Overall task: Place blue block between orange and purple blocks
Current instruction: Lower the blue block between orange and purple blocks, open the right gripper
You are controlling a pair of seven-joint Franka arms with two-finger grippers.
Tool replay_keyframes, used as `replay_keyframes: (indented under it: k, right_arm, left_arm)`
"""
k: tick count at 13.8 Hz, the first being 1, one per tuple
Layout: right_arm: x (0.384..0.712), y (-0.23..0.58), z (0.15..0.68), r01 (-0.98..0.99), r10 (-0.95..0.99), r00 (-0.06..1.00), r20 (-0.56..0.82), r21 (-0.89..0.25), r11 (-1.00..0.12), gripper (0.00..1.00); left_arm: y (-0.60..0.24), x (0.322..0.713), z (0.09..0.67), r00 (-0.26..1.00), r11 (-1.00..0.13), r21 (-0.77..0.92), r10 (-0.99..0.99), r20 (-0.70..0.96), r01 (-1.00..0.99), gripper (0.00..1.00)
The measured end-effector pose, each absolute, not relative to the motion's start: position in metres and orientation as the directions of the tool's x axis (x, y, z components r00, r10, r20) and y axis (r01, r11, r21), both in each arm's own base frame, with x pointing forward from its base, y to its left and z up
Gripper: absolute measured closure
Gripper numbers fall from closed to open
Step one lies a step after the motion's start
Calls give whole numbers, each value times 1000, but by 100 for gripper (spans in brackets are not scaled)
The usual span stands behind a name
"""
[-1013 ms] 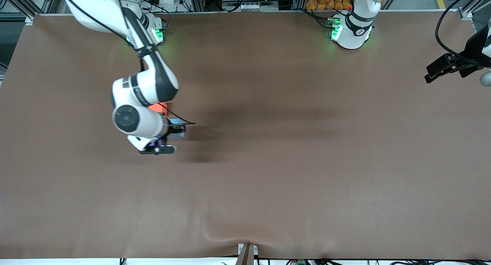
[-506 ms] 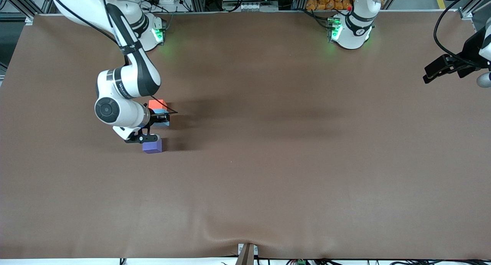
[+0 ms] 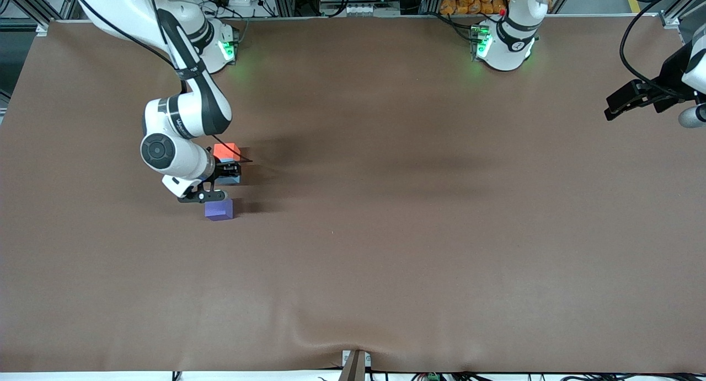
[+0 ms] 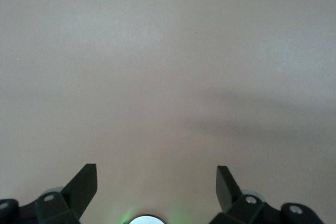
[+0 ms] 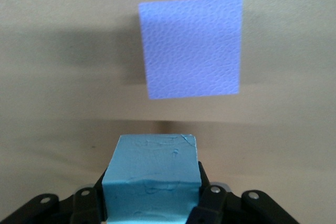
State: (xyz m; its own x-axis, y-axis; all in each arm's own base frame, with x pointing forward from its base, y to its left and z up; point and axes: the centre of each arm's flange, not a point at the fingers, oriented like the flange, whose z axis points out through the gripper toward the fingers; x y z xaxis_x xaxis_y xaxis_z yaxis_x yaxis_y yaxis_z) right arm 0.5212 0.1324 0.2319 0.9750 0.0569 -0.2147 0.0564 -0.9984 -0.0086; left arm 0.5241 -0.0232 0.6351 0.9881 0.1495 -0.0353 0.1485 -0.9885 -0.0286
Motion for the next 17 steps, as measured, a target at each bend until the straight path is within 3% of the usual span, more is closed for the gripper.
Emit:
replay_keyframes:
  k: [12,13,16,17]
  right_arm:
    - [523,122,195,45,43,982,-183,6,-999,39]
    - [523,120,195,42,40,982,-182,6,-999,35]
    - [533,111,205,21,21,987,-162,1,-1000,4]
    - [540,109,218,16,16,989,-149,-3,-1000,0]
  left_arm:
    - [-23,524,633,988,-989,-29,149,-38,148,0]
    - [-23,524,633,988,-988,-29,149,-38,148,0]
    - [-23,524,633,988,-988,-29,149,-38,148,0]
    - [-23,524,633,988,-988,-29,150,-38,149,0]
